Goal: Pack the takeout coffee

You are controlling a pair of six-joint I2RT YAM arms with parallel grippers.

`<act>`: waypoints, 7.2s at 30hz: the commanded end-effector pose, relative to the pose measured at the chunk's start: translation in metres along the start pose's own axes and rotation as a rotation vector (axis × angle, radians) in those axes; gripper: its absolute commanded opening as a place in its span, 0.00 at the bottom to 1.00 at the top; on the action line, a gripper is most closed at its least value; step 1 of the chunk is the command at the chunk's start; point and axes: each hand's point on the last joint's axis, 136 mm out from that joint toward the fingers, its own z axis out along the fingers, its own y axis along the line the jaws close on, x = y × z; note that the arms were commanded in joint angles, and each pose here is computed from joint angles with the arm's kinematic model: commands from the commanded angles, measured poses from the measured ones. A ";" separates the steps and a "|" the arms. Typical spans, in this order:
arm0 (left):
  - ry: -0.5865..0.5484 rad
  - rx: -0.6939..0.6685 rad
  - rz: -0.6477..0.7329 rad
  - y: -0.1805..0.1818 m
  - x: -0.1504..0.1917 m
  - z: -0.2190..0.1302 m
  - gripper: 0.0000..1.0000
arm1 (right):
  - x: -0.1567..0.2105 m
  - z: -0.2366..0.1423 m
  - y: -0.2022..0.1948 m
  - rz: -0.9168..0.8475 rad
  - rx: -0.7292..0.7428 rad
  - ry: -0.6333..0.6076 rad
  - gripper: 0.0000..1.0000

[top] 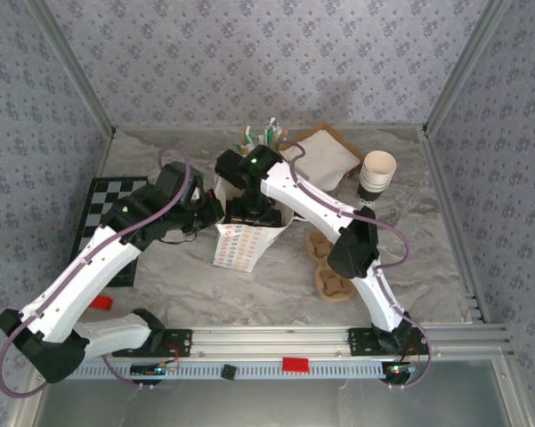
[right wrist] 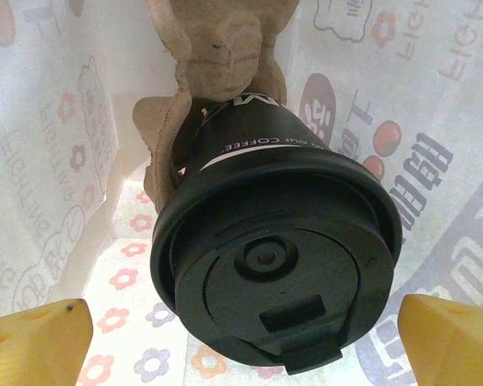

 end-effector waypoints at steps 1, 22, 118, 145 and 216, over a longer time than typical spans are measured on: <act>0.114 -0.088 0.017 0.020 0.024 0.009 0.00 | -0.003 -0.022 0.024 0.008 -0.125 -0.028 1.00; 0.136 -0.169 0.038 0.030 0.025 0.014 0.00 | -0.009 -0.040 0.021 0.019 -0.141 -0.071 1.00; 0.095 -0.041 -0.031 0.037 -0.002 0.012 0.00 | -0.011 -0.021 -0.012 -0.179 0.151 -0.142 1.00; 0.054 0.109 0.084 -0.028 -0.016 -0.046 0.42 | -0.013 -0.013 -0.010 -0.189 0.163 -0.139 1.00; 0.090 -0.115 0.097 0.025 0.001 -0.011 0.00 | 0.003 -0.062 0.001 -0.178 0.021 -0.176 0.99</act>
